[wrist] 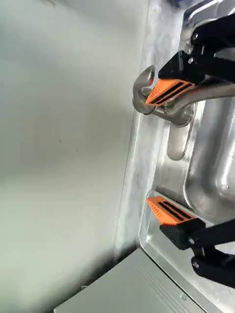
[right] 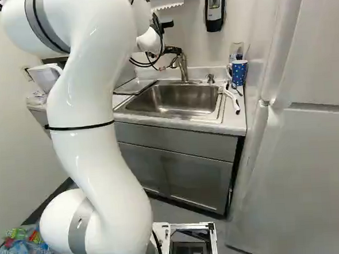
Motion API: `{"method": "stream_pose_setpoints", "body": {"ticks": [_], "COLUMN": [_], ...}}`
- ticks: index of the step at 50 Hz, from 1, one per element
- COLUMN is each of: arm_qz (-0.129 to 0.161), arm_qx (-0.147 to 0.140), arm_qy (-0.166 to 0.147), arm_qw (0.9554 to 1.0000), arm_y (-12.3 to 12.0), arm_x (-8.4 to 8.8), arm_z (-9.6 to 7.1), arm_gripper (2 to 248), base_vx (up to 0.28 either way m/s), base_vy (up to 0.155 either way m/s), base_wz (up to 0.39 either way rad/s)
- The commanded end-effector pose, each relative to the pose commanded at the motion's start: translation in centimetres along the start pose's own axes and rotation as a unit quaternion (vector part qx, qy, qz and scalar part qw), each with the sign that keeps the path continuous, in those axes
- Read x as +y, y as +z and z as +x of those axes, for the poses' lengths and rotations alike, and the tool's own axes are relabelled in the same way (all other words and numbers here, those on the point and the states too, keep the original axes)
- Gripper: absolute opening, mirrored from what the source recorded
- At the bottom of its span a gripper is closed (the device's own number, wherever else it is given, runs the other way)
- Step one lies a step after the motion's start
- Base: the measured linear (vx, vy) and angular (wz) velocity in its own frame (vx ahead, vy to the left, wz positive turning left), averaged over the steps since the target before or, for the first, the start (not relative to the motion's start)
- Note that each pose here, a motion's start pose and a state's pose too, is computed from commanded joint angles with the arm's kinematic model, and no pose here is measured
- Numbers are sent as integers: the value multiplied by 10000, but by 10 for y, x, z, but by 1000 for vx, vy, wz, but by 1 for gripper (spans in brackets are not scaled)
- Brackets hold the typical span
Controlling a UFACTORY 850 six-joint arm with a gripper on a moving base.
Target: Rinse the cup and place it in the tray
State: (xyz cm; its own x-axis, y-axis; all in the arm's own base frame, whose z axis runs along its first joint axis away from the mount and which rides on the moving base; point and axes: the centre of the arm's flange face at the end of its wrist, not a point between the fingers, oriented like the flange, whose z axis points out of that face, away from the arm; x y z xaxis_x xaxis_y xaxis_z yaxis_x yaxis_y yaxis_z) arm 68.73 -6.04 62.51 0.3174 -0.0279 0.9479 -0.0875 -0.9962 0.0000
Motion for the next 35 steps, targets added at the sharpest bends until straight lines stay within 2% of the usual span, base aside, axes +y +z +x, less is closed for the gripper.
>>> {"method": "stream_pose_setpoints", "body": {"ticks": [20,35], "arm_qz": [-1,-33], "arm_qx": [50,228], "arm_qy": [0,10], "arm_qw": [10000,9997], "arm_y": [0,1], "arm_x": [0,5], "arm_z": [1,4], "arm_gripper": [247,247], "base_vx": [0,0], "base_vy": [0,0], "base_wz": [0,0]}}
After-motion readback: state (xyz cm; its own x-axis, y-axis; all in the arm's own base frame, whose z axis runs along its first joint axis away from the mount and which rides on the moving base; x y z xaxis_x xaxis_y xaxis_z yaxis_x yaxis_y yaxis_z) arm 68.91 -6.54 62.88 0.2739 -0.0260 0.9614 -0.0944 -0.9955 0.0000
